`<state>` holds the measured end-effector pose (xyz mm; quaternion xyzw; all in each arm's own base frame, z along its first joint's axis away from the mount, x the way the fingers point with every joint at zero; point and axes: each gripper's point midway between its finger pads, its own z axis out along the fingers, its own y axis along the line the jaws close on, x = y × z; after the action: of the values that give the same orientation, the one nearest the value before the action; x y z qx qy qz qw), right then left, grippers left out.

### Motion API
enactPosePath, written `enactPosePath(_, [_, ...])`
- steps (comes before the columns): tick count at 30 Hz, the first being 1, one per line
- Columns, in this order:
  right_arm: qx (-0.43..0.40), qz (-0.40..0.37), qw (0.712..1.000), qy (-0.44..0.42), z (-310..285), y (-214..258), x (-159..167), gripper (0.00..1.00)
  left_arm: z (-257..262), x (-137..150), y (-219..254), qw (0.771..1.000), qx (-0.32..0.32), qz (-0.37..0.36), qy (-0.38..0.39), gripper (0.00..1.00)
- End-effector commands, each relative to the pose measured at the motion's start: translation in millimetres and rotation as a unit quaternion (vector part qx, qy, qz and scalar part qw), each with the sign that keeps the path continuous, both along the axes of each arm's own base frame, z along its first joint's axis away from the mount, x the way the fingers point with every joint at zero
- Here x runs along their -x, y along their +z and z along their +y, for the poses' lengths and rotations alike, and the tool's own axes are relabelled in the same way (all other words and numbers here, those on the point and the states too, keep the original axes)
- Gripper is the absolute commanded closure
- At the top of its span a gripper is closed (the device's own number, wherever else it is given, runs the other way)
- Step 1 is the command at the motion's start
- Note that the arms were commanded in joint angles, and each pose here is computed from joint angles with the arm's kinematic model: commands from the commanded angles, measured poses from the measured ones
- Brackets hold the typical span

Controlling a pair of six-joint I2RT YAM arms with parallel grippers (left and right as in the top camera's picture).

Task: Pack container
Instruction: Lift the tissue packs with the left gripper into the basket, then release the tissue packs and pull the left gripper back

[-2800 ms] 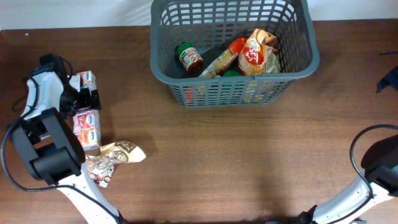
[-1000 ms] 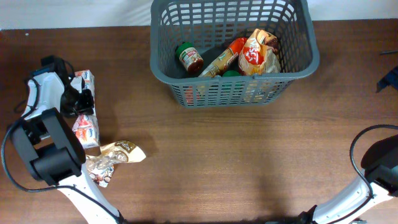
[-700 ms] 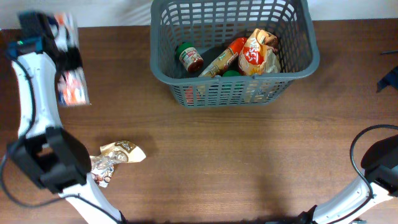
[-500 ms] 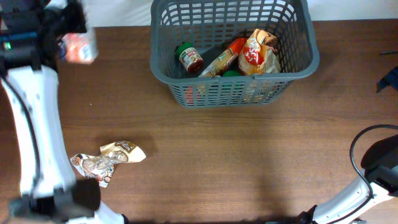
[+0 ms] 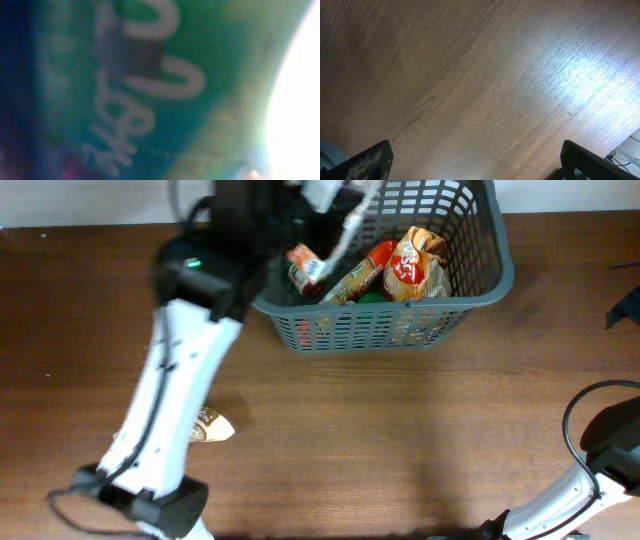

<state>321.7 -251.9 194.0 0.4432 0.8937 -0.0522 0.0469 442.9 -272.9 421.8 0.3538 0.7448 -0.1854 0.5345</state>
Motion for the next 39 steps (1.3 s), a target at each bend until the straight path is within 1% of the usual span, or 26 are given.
enactPosePath(1, [0.000,0.000,1.000,-0.005,0,0,1,0.01,-3,-29,-40,0.999,-0.043,0.013,0.029,0.98])
enactPosePath(6, [0.000,0.000,1.000,-0.005,0,0,1,0.01,-12,-47,-91,0.996,-0.066,0.057,0.027,0.98])
enactPosePath(8, [0.000,0.000,1.000,-0.005,0,0,1,0.01,-17,-50,-108,0.994,-0.074,0.074,0.022,0.95])
enactPosePath(11, [0.000,0.000,1.000,-0.005,0,0,1,0.01,-18,-53,-130,0.991,-0.086,0.097,0.022,0.93])
enactPosePath(12, [0.000,0.000,1.000,-0.005,0,0,1,0.01,-18,-54,-136,0.990,-0.089,0.103,0.022,0.89])
enactPosePath(13, [0.000,0.000,1.000,-0.005,0,0,1,0.01,-19,-55,-144,0.989,-0.093,0.111,0.022,0.82])
enactPosePath(14, [0.000,0.000,1.000,-0.005,0,0,1,0.01,-19,-56,-149,0.988,-0.096,0.115,0.022,0.70])
enactPosePath(15, [0.000,0.000,1.000,-0.005,0,0,1,0.01,-19,-57,-152,0.988,-0.097,0.118,0.022,0.56])
enactPosePath(16, [0.000,0.000,1.000,-0.005,0,0,1,0.01,-19,-58,-156,0.987,-0.099,0.121,0.022,0.40])
enactPosePath(18, [0.000,0.000,1.000,-0.005,0,0,1,0.01,-17,-59,-157,0.987,-0.100,0.123,0.025,0.24])
enactPosePath(19, [0.000,0.000,1.000,-0.005,0,0,1,0.01,-13,-61,-152,0.988,-0.098,0.118,0.030,0.05])
enactPosePath(20, [0.000,0.000,1.000,-0.005,0,0,1,0.02,-11,-63,-148,0.988,-0.096,0.114,0.032,0.01])
enactPosePath(24, [0.000,0.000,1.000,-0.005,0,0,1,0.01,6,-69,-111,0.992,-0.076,0.084,0.050,0.01])
enactPosePath(27, [0.000,0.000,1.000,-0.005,0,0,1,0.01,30,-61,-66,0.994,-0.058,0.063,0.070,0.01])
enactPosePath(31, [0.000,0.000,1.000,-0.005,0,0,1,0.01,68,-34,-18,0.993,-0.050,0.049,0.095,0.01])
enactPosePath(34, [0.000,0.000,1.000,-0.005,0,0,1,0.01,104,-6,-3,0.988,-0.052,0.072,0.124,0.01])
enactPosePath(36, [0.000,0.000,1.000,-0.005,0,0,1,0.01,132,9,3,0.980,-0.038,0.099,0.168,0.01])
enactPosePath(39, [0.000,0.000,1.000,-0.005,0,0,1,0.01,173,27,7,0.961,-0.027,0.127,0.245,0.01])
